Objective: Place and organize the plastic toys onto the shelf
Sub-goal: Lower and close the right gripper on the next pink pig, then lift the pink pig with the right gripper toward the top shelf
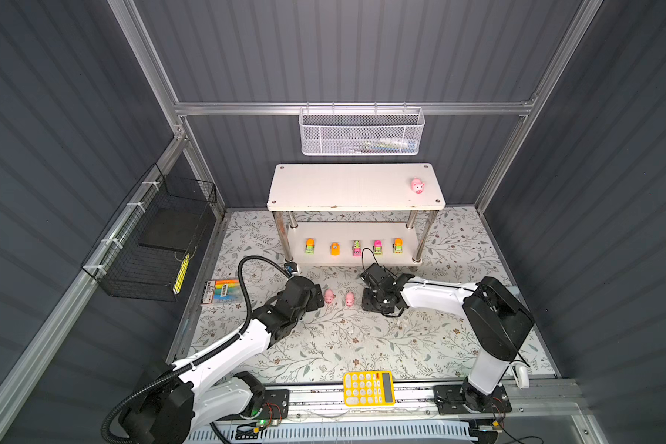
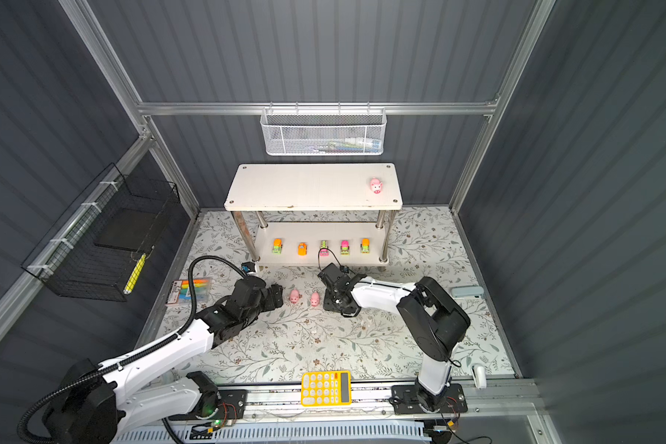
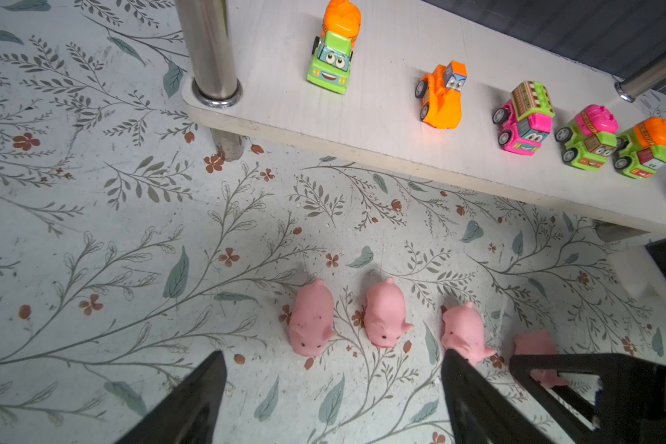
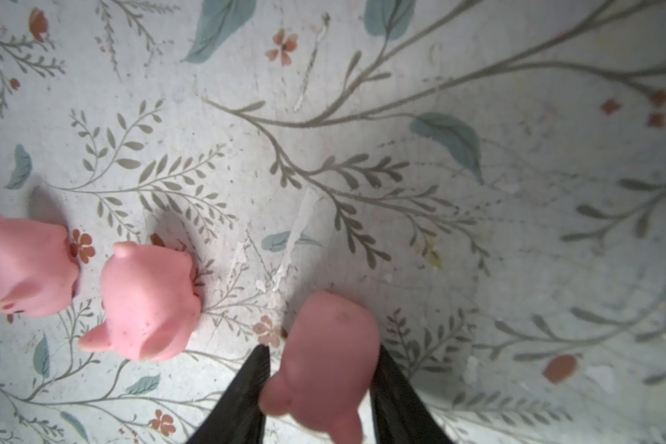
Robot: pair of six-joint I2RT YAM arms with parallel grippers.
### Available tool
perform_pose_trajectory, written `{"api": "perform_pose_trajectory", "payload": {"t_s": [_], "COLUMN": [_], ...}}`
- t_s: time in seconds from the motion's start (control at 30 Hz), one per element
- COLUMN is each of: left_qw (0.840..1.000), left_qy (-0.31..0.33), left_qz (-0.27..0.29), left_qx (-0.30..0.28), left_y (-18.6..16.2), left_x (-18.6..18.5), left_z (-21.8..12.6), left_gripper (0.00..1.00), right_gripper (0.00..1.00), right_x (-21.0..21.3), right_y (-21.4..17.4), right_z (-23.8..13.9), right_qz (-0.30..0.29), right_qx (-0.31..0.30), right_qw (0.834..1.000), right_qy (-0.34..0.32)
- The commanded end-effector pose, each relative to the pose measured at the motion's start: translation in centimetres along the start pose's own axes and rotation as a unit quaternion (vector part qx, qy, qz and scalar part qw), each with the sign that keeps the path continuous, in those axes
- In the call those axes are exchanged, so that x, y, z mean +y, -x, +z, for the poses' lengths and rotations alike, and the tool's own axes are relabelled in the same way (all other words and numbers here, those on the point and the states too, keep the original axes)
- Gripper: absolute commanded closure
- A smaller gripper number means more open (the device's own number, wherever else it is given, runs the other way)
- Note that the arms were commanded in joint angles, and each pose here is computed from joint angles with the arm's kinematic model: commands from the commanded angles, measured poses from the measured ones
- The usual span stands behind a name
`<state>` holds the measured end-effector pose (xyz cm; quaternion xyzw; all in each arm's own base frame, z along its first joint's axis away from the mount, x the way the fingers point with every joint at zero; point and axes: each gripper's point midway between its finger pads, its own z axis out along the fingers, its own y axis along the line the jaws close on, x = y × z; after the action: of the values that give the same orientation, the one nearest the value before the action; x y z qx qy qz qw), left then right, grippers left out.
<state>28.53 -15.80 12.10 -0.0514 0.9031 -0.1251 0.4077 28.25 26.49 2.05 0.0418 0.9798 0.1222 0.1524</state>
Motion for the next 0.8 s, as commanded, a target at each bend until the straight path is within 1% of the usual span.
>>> {"api": "perform_pose_trajectory", "payload": {"t_s": [0.0,0.07,0.17,0.3,0.43,0.6,0.77], "left_qw": [1.000,1.000,1.000,1.000,1.000,1.000,1.000], "left_qy": [0.008,0.008,0.008,0.007,0.008,0.007,0.007], "left_qz": [-0.007,-0.007,-0.007,-0.007,-0.006,-0.002,-0.001], "left_qx": [-0.001,-0.001,-0.001,-0.002,-0.002,-0.003,-0.002], "left_y": [-0.4,-0.4,-0.4,-0.4,-0.4,-0.1,0.0], "left_x": [0.5,0.5,0.5,0.5,0.5,0.5,0.4], "left_z": [0.2,0.2,0.2,0.2,0.1,0.0,0.0], "left_gripper": [0.12,0.12,0.12,0.12,0.12,0.12,0.12], "right_gripper": [0.59,0.64,0.67,0.68,0.69,0.69,0.68], "right_x": [-0.7,-1.4,-1.8,-2.4,-2.4,-2.9,-3.1], "right_y": [-0.3,-0.7,-0.7,-0.7,-0.6,-0.3,0.3], "right_z": [0.2,0.1,-0.1,-0.7,-2.5,-7.0,-13.7], "right_qz": [-0.007,-0.012,-0.023,-0.044,-0.079,-0.145,-0.189], "right_qx": [0.010,0.016,0.016,0.012,0.009,0.010,0.010], "right_qw": [1.000,0.999,0.999,0.998,0.996,0.988,0.981], "right_qy": [-0.021,-0.035,-0.044,-0.053,-0.047,-0.053,-0.038]}}
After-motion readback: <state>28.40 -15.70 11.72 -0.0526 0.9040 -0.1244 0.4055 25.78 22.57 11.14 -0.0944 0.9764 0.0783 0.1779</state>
